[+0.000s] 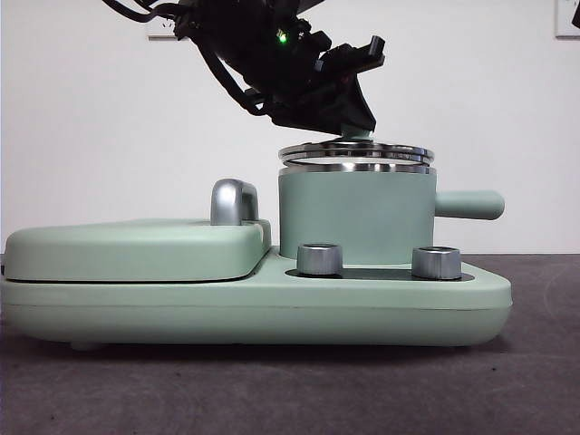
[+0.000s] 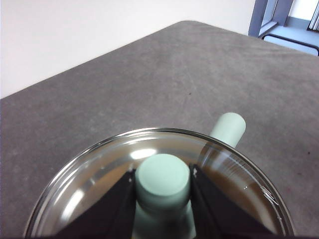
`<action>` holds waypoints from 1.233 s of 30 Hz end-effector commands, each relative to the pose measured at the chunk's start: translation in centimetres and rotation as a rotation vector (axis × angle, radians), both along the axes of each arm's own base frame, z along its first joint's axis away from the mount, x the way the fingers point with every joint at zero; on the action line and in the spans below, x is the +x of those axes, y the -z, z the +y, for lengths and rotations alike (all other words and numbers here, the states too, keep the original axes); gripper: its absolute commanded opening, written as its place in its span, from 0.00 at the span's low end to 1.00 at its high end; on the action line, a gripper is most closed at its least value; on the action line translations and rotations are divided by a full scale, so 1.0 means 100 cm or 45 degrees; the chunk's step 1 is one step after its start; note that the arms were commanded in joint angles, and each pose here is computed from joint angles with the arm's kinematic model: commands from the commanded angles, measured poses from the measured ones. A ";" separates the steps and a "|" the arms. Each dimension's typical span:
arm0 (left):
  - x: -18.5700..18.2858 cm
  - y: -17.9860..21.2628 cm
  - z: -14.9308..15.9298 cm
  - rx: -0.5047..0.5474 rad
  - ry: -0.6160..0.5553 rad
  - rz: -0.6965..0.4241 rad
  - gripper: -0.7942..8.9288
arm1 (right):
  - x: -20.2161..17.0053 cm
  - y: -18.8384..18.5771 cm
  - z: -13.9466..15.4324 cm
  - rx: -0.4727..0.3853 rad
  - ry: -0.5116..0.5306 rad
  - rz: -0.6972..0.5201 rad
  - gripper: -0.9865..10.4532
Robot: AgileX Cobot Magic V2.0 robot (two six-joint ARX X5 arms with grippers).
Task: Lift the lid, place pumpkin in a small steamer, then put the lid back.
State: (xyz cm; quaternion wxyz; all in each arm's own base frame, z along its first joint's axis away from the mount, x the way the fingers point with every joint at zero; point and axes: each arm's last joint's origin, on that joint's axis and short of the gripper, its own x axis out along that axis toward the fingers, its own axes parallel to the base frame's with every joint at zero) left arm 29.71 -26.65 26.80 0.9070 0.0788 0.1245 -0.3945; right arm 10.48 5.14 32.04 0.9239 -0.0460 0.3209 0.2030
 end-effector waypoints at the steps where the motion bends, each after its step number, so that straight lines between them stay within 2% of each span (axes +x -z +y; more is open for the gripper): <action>1: 0.002 -0.011 -0.007 -0.025 0.030 -0.094 0.10 | 0.001 -0.003 0.001 0.015 0.004 -0.023 0.42; 15: 0.003 0.005 -0.012 0.002 0.069 -0.055 0.10 | 0.001 -0.004 0.001 0.021 0.007 -0.029 0.42; 37: -0.002 -0.004 -0.007 0.016 0.058 -0.046 0.10 | 0.002 -0.004 0.001 0.017 0.033 -0.032 0.42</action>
